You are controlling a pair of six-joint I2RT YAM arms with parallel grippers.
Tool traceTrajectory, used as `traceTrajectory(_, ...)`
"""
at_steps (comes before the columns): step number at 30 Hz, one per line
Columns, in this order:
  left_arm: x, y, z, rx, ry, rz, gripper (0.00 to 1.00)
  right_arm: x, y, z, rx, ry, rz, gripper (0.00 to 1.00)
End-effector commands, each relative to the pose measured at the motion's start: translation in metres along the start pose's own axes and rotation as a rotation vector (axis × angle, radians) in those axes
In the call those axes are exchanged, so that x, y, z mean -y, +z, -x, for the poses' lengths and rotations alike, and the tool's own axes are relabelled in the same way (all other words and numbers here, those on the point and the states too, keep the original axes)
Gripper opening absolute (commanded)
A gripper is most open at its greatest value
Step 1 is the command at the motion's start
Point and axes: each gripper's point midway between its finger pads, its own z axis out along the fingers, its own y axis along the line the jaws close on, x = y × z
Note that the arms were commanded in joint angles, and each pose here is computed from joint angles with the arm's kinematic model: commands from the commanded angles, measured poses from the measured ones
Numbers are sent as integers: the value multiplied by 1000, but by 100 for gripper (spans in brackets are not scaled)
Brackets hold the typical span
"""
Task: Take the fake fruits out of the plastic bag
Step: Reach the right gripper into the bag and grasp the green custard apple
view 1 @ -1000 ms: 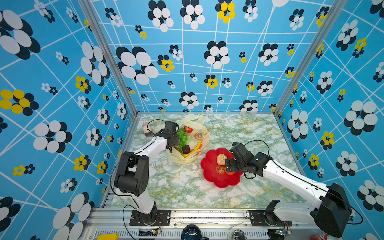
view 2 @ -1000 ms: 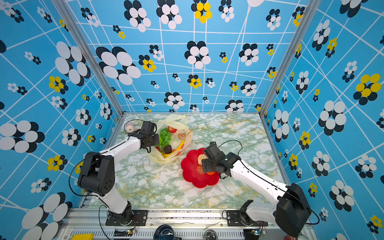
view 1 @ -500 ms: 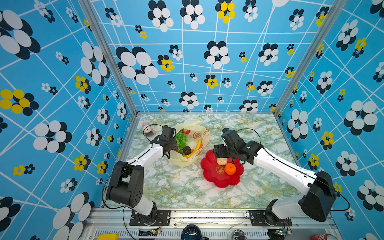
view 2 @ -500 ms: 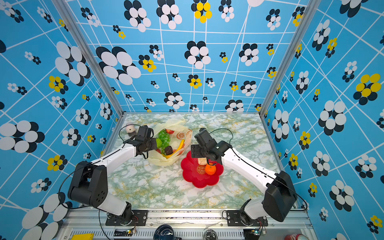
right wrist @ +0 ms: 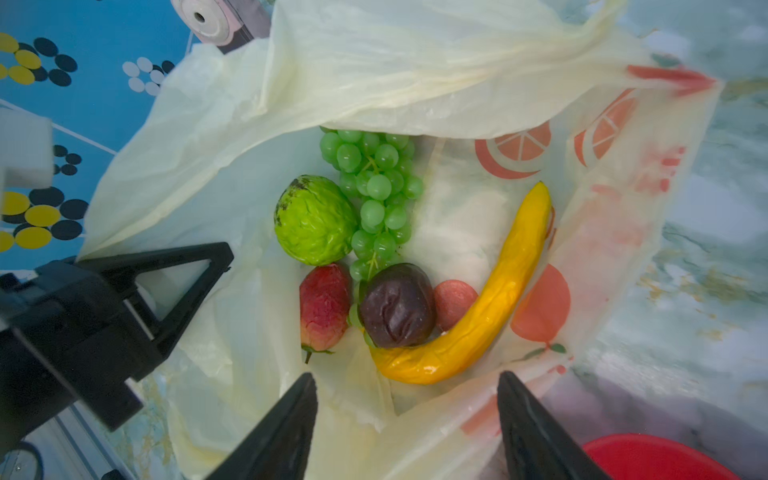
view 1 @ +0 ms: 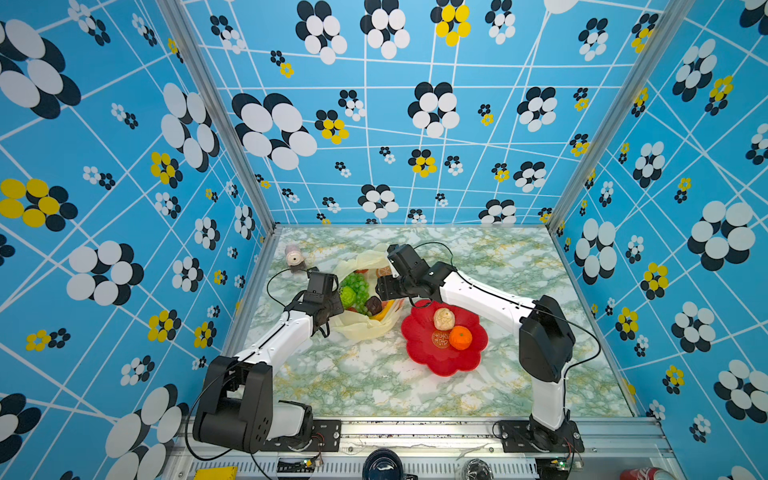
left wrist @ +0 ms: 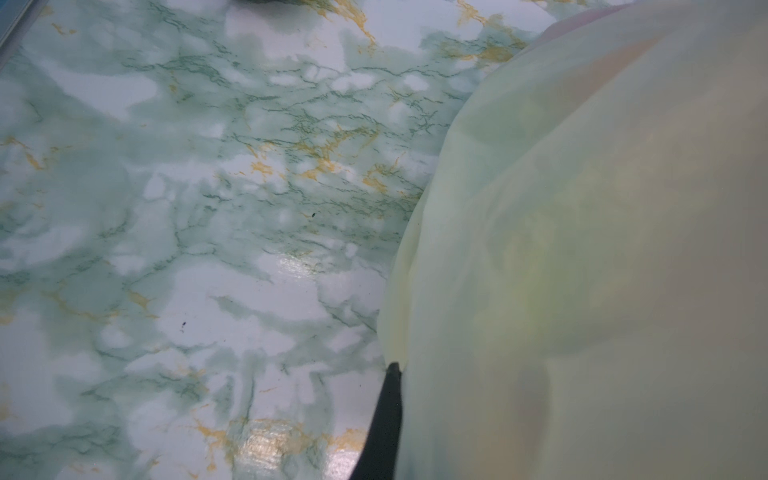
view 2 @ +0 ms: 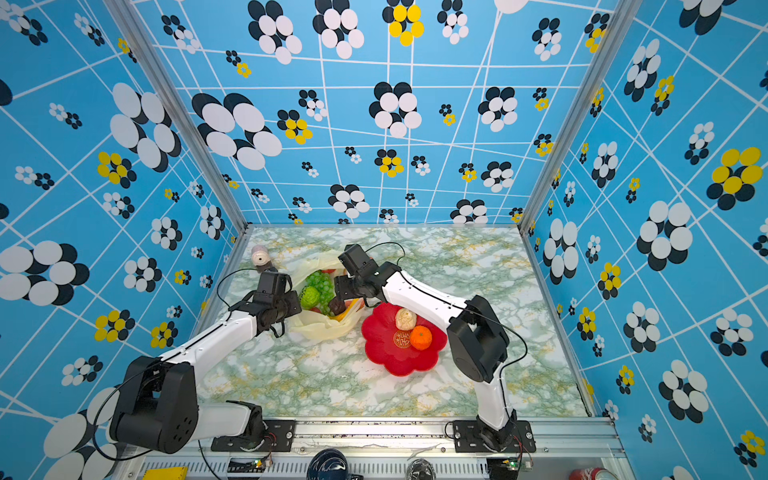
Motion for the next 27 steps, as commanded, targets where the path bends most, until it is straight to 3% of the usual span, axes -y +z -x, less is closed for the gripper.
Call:
traceTrajectory(1,5,-1,-2,4,-42,-45,0,-14,17,-13,-60,-45,17,69)
traceTrajectory(13,-6,13,-23,-46,-66,-43,0,-12,46,-56,-170,-81,-46,73)
traceTrajectory(18,-11,14,-15,-26,-118,-64,0,-22,38,-37,-130,-96,-27,75)
traceTrajectory(27,-8,13,13,16,-200,-105,0,-51,66,-9,-67,-157,66,73)
